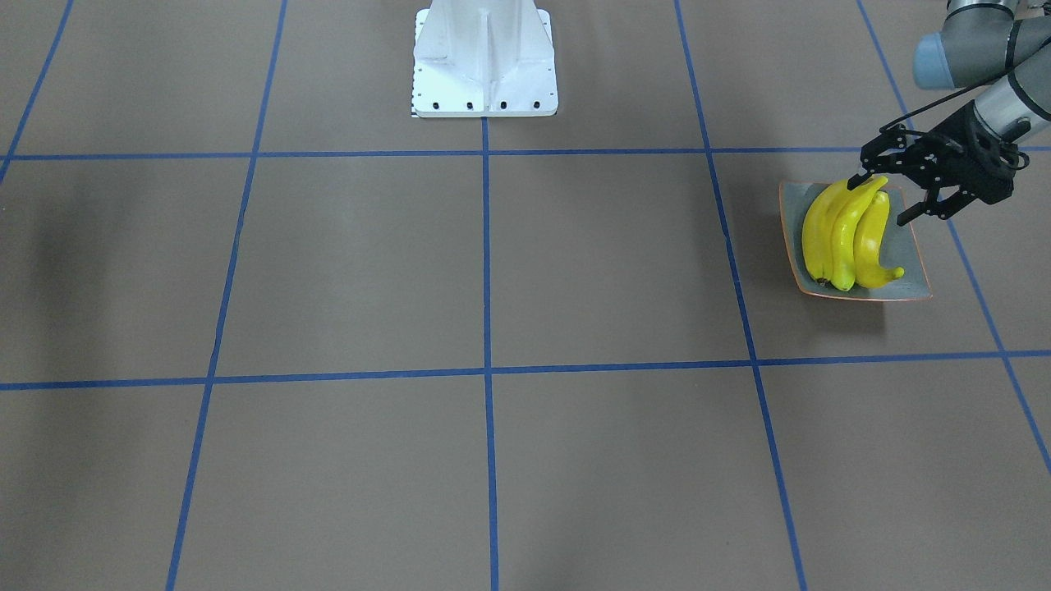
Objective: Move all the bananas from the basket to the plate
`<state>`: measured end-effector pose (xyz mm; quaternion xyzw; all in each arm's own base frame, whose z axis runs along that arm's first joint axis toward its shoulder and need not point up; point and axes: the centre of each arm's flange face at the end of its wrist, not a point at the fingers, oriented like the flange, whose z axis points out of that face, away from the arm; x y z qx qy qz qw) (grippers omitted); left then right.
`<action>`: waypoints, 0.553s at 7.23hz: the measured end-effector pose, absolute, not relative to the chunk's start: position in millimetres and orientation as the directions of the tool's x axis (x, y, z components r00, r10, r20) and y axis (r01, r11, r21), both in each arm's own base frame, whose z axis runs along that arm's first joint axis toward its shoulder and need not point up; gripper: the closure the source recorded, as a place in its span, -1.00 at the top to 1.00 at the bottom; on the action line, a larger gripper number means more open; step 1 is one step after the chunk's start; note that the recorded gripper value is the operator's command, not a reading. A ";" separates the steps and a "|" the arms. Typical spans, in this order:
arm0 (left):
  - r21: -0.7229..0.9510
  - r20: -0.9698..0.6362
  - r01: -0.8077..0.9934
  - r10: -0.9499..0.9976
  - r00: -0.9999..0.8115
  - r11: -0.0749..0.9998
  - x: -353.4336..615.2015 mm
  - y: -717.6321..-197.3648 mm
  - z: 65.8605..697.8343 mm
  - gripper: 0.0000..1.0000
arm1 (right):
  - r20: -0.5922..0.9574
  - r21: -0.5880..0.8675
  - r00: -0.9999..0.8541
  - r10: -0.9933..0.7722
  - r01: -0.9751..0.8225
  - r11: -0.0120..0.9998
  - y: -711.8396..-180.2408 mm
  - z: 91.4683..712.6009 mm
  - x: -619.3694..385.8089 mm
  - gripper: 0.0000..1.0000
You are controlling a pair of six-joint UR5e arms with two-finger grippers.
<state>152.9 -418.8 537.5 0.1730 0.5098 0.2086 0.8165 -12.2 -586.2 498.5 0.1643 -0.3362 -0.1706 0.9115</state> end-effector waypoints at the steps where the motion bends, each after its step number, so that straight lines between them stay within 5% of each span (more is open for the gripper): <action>1: 0.498 -0.760 -0.158 0.517 0.395 0.853 152.4 -421.4 534.6 0.99 | 0.550 0.413 0.710 -0.441 0.227 0.882 -570.4 520.7 -9.6 1.00; 4: 0.503 -0.758 -0.148 0.517 0.398 0.852 150.1 -423.9 531.9 0.99 | 0.521 0.426 0.692 -0.499 0.295 0.855 -486.0 617.8 16.0 1.00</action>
